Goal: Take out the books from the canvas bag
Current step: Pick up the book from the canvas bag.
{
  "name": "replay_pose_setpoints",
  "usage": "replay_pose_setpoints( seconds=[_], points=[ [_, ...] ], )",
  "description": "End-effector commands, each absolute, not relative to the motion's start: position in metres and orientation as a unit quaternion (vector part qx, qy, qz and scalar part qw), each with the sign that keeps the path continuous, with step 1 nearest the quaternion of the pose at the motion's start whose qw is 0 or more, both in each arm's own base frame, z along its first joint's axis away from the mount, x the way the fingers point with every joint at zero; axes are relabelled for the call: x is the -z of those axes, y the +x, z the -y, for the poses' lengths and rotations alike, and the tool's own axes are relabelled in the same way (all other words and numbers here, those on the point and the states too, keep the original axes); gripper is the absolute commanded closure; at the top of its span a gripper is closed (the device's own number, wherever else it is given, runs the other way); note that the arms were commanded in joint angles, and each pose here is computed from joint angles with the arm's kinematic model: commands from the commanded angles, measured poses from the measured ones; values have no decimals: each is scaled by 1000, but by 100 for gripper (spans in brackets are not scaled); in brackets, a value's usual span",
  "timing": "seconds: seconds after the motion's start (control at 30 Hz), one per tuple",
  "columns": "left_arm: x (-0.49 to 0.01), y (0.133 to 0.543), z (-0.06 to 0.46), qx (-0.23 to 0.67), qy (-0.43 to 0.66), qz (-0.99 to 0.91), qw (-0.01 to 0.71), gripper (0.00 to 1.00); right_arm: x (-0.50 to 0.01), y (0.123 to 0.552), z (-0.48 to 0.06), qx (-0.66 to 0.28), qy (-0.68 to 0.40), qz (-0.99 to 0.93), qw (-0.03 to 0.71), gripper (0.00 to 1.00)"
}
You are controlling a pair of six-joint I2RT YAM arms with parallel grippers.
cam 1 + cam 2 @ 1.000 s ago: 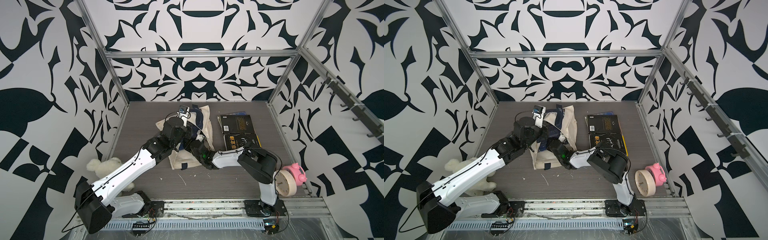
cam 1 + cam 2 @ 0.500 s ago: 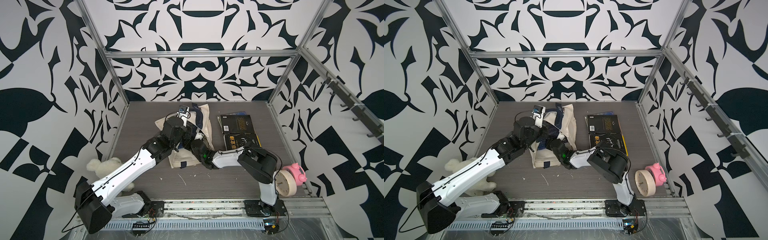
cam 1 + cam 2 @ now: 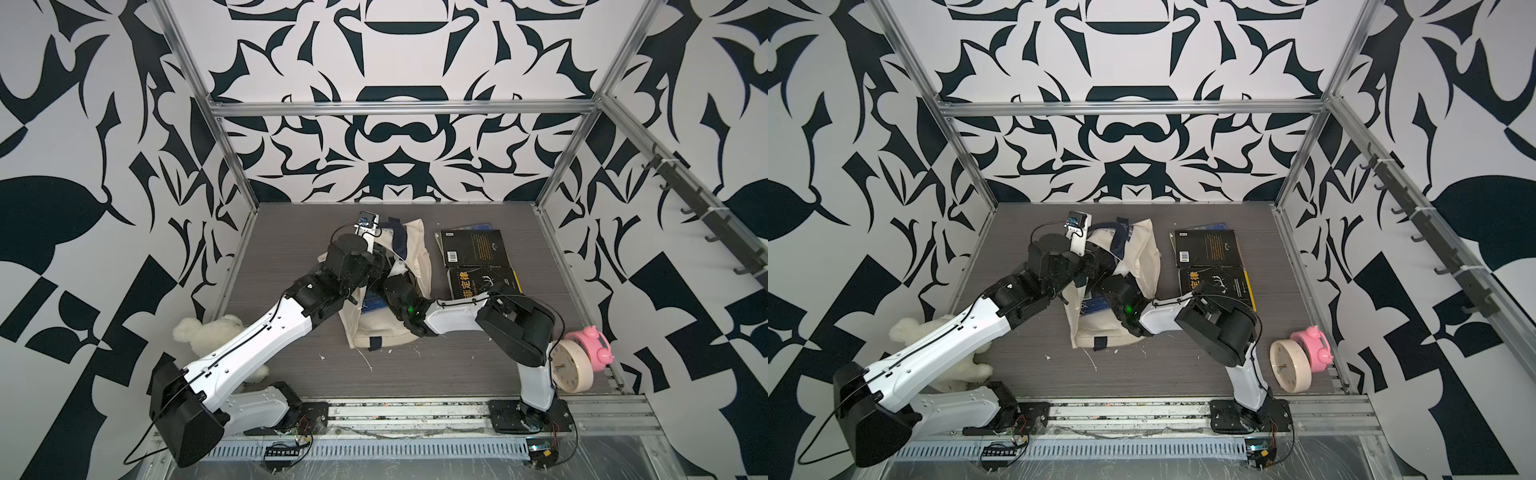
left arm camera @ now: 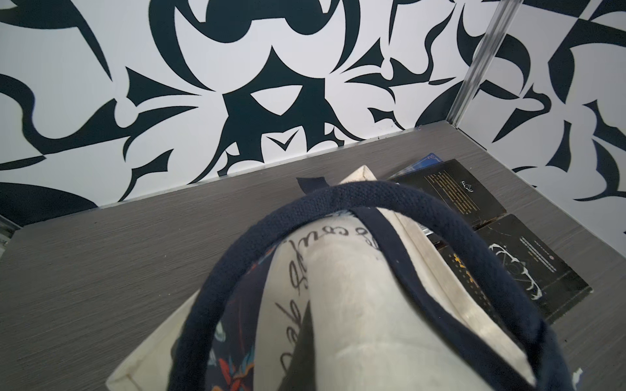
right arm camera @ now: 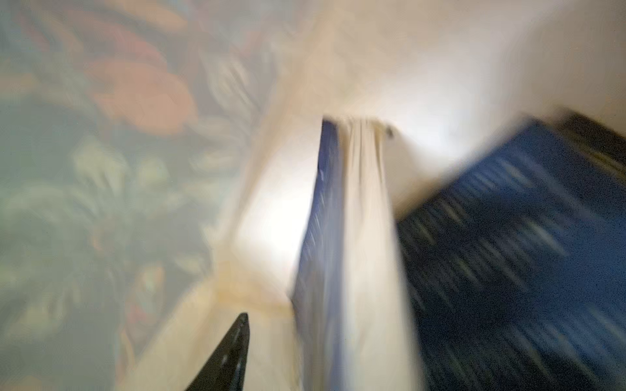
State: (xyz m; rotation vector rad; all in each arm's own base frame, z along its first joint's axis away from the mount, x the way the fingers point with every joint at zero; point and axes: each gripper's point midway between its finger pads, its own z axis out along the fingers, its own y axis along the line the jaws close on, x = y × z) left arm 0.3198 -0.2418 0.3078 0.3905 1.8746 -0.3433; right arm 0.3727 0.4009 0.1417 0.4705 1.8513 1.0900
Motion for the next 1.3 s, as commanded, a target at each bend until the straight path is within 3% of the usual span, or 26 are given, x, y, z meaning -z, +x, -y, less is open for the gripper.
replay_pose_setpoints(
  seconds=[0.0, 0.07, 0.17, 0.5, 0.77, 1.27],
  points=[
    [-362, 318, 250, 200, 147, -745, 620, 100, -198, 387, -403, -485, 201, -698, 487, 51],
    [-363, 317, 251, 203, 147, -744, 619, 100, -202, 390, -406, -493, 197, -697, 482, 53],
    [-362, 318, 250, 200, 146, -745, 620, 100, -201, 387, -404, -496, 194, -698, 478, 69],
    [-357, 331, 236, 152, 112, -758, 624, 100, -183, 364, -404, -520, 160, -712, 444, 100],
    [-347, 347, 224, 92, 81, -775, 620, 100, -187, 343, -383, -475, 119, -751, 443, 100],
    [-324, 372, 207, 42, 46, -803, 593, 100, -246, 295, -327, -431, 20, -754, 495, 100]
  ],
)
